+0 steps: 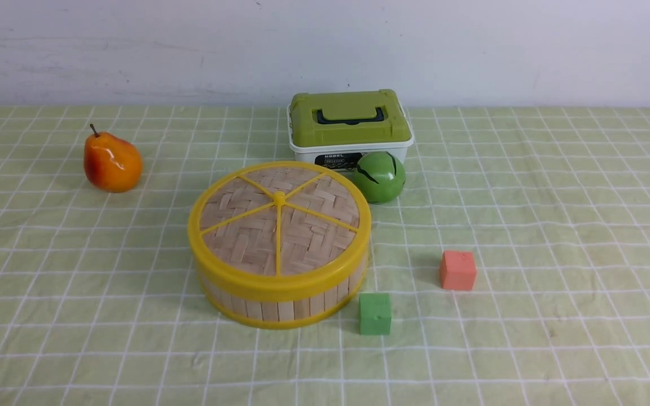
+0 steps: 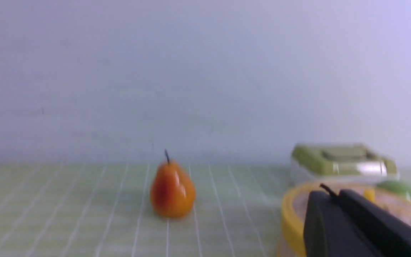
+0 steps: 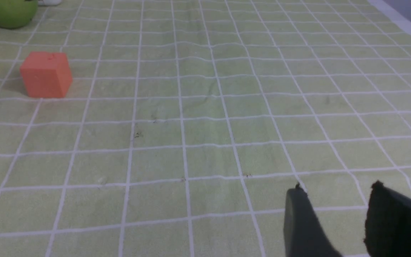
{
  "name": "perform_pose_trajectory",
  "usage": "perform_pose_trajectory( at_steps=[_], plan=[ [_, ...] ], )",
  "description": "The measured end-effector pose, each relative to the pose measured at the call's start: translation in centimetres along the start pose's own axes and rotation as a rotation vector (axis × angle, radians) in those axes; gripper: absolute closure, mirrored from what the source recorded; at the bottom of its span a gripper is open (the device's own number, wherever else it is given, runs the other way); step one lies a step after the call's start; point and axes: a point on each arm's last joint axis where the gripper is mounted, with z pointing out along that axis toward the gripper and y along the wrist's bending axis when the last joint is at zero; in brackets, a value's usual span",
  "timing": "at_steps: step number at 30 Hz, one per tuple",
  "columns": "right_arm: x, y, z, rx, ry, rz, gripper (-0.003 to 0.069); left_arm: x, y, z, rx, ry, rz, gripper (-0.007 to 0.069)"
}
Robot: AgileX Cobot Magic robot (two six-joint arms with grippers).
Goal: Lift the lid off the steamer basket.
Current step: Use the left arm to lift the lid of the steamer
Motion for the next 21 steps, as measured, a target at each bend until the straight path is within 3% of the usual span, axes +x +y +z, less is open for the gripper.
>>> perform_pose_trajectory(
  at_steps=[5, 9, 16, 20, 21],
  plan=[
    [0.0, 0.0, 0.0, 0.000, 0.000, 0.000, 0.0418, -2.0, 0.0, -0.2, 0.005, -0.222, -0.017, 0.0587],
    [0.0, 0.0, 0.0, 0.000, 0.000, 0.000, 0.0418, -3.1, 0.1, -0.5, 0.021, -0.349, -0.173, 0.0585],
    [0.0, 0.0, 0.0, 0.000, 0.000, 0.000, 0.0418, -3.7, 0.1, -0.7, 0.071, -0.385, -0.406, 0.0578],
    [0.0, 0.0, 0.0, 0.000, 0.000, 0.000, 0.0418, -8.3, -0.6, 0.4, 0.093, -0.326, -0.455, 0.0601],
    [0.0, 0.0, 0.0, 0.000, 0.000, 0.000, 0.0418, -11.0, -1.0, 1.3, 0.081, -0.260, -0.434, 0.0624]
  ],
)
